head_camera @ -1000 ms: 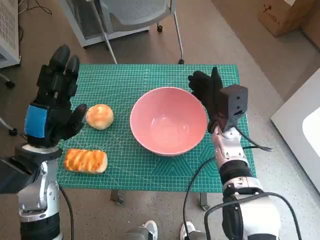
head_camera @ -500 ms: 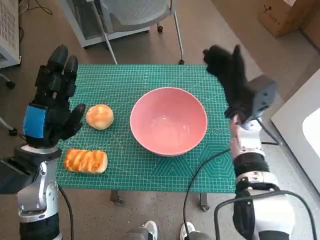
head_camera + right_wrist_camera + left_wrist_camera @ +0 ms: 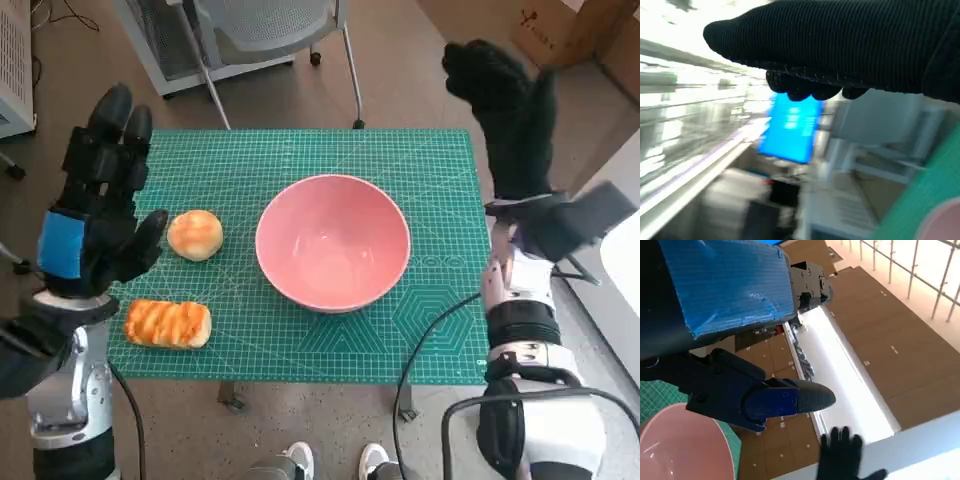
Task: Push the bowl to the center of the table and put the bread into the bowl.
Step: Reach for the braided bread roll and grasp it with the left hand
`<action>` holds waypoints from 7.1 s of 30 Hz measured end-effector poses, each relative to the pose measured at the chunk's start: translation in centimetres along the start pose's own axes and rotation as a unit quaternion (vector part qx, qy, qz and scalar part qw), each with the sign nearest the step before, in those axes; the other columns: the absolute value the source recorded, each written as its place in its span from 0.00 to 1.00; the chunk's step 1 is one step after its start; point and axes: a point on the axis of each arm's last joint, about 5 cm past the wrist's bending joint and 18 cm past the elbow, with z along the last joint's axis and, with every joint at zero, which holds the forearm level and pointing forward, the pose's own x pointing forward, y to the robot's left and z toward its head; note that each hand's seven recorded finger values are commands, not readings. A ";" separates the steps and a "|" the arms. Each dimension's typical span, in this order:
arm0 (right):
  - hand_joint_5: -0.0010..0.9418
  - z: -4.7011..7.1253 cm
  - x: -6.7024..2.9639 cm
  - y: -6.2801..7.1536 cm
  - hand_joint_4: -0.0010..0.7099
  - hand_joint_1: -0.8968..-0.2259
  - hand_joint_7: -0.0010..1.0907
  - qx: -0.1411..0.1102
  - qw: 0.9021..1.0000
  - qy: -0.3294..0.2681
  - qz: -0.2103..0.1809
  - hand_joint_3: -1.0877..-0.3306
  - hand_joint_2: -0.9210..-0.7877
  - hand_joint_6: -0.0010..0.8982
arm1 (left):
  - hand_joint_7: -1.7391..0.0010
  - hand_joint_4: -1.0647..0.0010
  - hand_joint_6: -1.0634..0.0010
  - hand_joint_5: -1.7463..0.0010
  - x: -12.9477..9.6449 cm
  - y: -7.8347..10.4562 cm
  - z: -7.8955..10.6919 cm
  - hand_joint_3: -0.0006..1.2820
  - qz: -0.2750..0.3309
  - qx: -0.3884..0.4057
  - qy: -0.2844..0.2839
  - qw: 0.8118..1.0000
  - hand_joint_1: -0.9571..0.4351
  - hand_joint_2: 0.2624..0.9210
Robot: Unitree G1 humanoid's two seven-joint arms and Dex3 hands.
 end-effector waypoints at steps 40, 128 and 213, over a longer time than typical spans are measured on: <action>0.01 -0.6 -0.32 1.0 0.28 0.27 0.01 0.033 0.999 0.011 0.034 0.61 0.00 0.39 | 0.98 0.95 0.78 1.00 -2.1 -1.0 8.5 0.00 -0.221 0.367 0.349 0.834 0.55 0.62; 0.00 0.0 -0.11 0.1 0.29 0.26 0.00 0.033 0.999 0.004 0.037 0.60 0.00 0.41 | 0.42 0.26 0.33 0.36 -3.7 -1.1 -1.5 0.02 -0.304 0.492 0.383 0.720 0.69 0.97; 0.00 -0.1 -1.60 -0.4 0.28 0.23 0.00 0.002 1.000 0.012 0.016 0.52 0.00 0.39 | 1.00 0.88 0.72 1.00 -2.9 1.2 6.2 0.00 -0.256 0.507 0.332 0.753 0.34 0.56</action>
